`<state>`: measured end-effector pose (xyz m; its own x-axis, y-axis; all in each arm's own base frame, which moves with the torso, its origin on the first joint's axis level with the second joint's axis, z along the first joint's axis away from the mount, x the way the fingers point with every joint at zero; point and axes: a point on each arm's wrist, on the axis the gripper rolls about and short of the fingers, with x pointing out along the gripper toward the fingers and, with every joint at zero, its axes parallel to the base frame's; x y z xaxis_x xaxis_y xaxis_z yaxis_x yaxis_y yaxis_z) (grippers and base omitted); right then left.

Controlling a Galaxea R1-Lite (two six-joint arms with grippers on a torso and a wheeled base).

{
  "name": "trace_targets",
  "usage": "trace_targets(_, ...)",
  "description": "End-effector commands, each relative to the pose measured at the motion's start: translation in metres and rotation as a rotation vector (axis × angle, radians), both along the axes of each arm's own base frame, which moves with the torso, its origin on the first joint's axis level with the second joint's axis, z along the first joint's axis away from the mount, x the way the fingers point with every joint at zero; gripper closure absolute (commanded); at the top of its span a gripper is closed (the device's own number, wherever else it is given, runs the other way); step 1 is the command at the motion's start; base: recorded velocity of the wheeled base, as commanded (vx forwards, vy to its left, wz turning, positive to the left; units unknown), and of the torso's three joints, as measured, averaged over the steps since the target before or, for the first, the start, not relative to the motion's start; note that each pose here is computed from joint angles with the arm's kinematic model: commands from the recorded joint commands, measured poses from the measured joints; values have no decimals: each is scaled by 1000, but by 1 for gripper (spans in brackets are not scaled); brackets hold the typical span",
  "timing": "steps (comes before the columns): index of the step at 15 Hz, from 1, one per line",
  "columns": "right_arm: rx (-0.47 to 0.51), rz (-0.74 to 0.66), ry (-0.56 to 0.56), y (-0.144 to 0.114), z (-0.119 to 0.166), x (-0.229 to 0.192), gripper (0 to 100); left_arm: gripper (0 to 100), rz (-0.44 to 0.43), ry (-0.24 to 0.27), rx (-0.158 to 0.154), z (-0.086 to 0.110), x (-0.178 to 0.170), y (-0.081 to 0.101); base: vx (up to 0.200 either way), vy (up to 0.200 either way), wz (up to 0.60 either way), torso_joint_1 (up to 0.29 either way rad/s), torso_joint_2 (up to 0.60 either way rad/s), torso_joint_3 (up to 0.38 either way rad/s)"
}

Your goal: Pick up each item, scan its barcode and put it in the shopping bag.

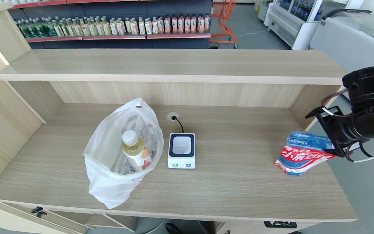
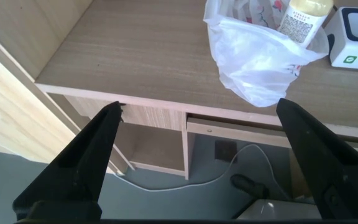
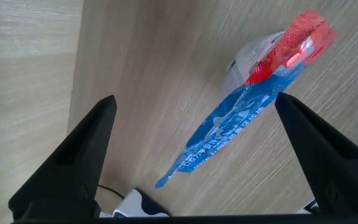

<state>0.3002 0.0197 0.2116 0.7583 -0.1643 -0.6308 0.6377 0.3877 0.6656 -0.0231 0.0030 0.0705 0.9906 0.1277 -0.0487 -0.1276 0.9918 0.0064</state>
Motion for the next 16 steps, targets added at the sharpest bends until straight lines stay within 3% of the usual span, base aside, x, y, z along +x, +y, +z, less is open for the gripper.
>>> trace_targets(1,5,-7,66,2,-21,16,0,0,1,0,0,0,0,0,0,0,0,0,0,0)
trace_targets(6,-29,-7,174,18,-59,36,0,0,1,1,0,0,0,0,0,0,0,0,0,0)
trace_targets(10,-57,-13,173,21,-69,41,0,0,1,1,0,0,0,0,0,0,0,0,0,0)
trace_targets(11,-70,0,180,22,-70,42,100,0,1,1,0,0,0,0,0,0,0,0,0,0)
trace_targets(16,-231,120,261,29,-87,42,100,0,1,1,0,0,0,0,0,0,0,0,0,0)
